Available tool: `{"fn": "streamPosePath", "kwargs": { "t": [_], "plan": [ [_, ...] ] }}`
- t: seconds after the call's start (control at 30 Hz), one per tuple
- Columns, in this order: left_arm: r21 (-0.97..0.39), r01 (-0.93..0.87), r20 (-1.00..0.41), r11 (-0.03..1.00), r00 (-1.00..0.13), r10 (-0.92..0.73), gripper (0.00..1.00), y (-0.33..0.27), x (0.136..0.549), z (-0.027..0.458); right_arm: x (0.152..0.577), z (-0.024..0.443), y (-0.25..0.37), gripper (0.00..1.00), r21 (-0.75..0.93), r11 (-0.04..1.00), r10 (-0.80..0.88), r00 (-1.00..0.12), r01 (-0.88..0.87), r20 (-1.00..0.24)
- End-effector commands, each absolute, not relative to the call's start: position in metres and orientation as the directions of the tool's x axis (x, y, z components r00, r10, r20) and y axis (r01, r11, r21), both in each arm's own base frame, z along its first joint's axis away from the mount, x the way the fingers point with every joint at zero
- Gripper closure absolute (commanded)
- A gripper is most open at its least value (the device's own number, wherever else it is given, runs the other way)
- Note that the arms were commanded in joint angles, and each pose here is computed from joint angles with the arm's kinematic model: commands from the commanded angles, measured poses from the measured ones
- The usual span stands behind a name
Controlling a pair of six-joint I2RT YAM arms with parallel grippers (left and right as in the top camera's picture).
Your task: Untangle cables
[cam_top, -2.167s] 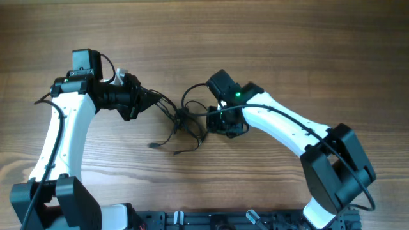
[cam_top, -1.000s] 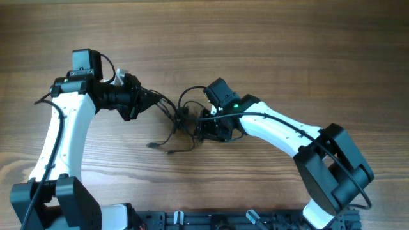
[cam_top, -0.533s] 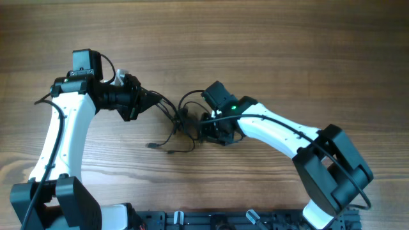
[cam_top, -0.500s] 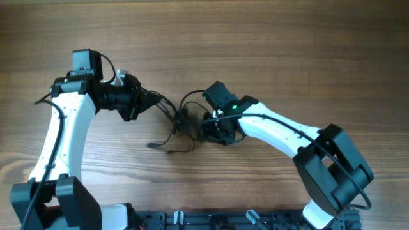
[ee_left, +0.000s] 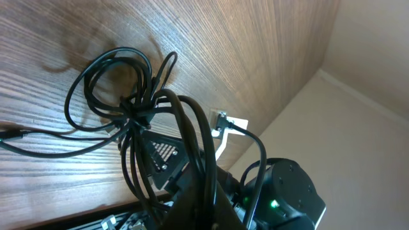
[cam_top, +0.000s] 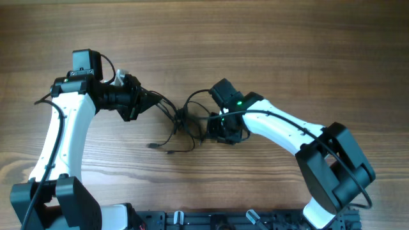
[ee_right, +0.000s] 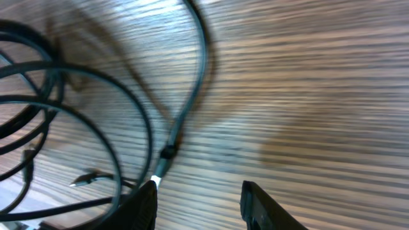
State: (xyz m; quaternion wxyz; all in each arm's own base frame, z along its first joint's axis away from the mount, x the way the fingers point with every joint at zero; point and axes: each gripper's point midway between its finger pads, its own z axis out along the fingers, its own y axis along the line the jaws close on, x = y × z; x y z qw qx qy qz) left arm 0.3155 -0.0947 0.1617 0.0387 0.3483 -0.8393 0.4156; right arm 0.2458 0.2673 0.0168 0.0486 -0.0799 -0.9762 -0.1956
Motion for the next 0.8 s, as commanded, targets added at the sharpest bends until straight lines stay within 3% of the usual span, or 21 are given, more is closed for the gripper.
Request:
{"fn": "streamPosePath", "kwargs": {
  "t": [0.0, 0.77],
  "plan": [
    [-0.694, -0.616, 0.391, 0.373, -0.757, -0.523, 0.94, -0.101, 0.315, 0.169, 0.246, 0.011, 0.274, 0.56, 0.363, 0.910, 0.165, -0.978, 0.201, 0.127],
    [-0.696, -0.613, 0.389, 0.375, -0.760, -0.521, 0.94, -0.101, 0.314, 0.169, 0.263, 0.015, 0.288, 0.55, 0.412, 0.892, 0.182, -0.982, 0.187, 0.051]
  ]
}}
